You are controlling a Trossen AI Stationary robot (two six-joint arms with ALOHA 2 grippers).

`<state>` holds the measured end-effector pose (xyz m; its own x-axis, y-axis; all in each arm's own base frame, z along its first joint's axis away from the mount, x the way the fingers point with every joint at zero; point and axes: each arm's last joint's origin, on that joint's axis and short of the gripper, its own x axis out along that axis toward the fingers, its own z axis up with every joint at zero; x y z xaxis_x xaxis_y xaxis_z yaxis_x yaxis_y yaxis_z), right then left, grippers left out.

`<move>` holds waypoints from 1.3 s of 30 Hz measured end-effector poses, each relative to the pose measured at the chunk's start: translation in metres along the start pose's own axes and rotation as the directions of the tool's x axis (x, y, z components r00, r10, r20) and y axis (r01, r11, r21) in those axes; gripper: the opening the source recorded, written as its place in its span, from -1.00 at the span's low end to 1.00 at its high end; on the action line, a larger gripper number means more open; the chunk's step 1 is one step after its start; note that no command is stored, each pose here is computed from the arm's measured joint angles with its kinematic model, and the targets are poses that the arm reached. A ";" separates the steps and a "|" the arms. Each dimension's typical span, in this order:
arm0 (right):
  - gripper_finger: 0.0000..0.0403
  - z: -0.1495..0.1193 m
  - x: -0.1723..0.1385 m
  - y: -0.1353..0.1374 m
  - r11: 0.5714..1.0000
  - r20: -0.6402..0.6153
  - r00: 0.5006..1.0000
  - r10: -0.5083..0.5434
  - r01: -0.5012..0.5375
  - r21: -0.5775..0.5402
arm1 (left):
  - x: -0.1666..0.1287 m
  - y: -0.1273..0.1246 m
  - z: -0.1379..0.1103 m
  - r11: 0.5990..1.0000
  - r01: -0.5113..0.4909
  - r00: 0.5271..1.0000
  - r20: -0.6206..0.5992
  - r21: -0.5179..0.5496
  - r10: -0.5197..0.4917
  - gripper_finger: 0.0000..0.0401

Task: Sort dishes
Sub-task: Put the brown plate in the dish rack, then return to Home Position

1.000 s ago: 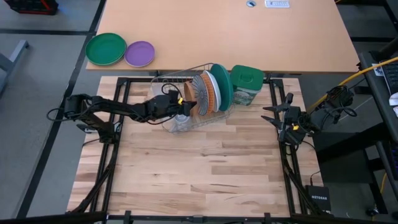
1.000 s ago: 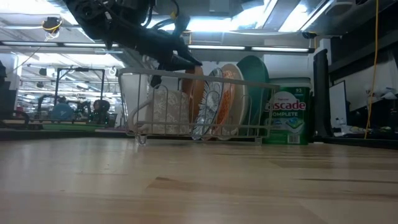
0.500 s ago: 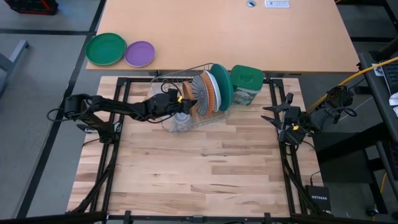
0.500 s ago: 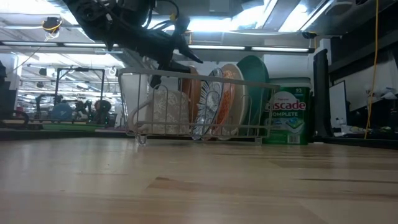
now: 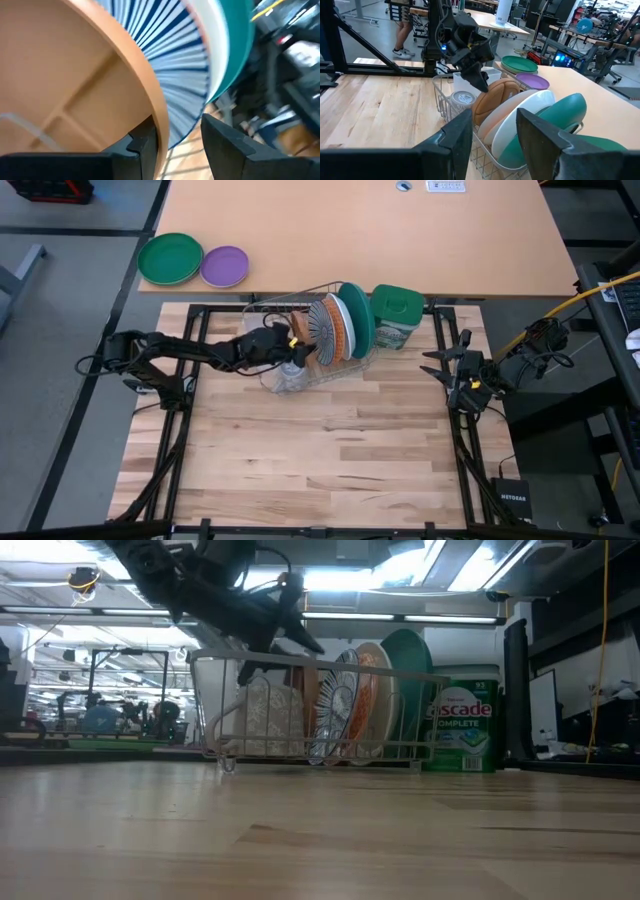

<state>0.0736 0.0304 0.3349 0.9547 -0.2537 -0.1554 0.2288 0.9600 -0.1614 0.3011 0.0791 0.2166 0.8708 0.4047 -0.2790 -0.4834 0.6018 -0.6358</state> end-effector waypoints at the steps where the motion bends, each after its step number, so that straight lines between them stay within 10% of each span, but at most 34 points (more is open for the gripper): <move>1: -0.22 0.000 0.000 0.000 1.000 0.000 1.000 0.000 0.000 0.005 | 0.001 0.001 0.000 1.000 -0.023 0.999 -0.023 0.007 0.023 -0.32; 15: -0.22 0.000 0.000 0.000 1.000 0.000 1.000 0.000 0.000 0.010 | 0.003 -0.019 0.022 0.966 -0.140 0.959 -0.215 0.218 0.187 -0.32; 28: -0.22 0.000 0.000 0.000 1.000 0.000 1.000 0.000 0.000 0.010 | -0.014 -0.024 0.031 0.901 -0.277 0.823 -0.401 0.334 0.402 -0.32; 39: -0.22 0.008 0.000 0.000 0.988 0.055 0.998 0.009 -0.017 0.153 | -0.029 -0.061 0.060 0.791 -0.084 0.866 -0.348 0.606 0.358 -0.32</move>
<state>0.0749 0.0317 0.3424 0.9657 -0.2385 -0.1031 0.2391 0.9710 -0.0073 0.2997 0.0716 0.3064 0.6124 0.3267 -0.7199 -0.5093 0.8595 -0.0432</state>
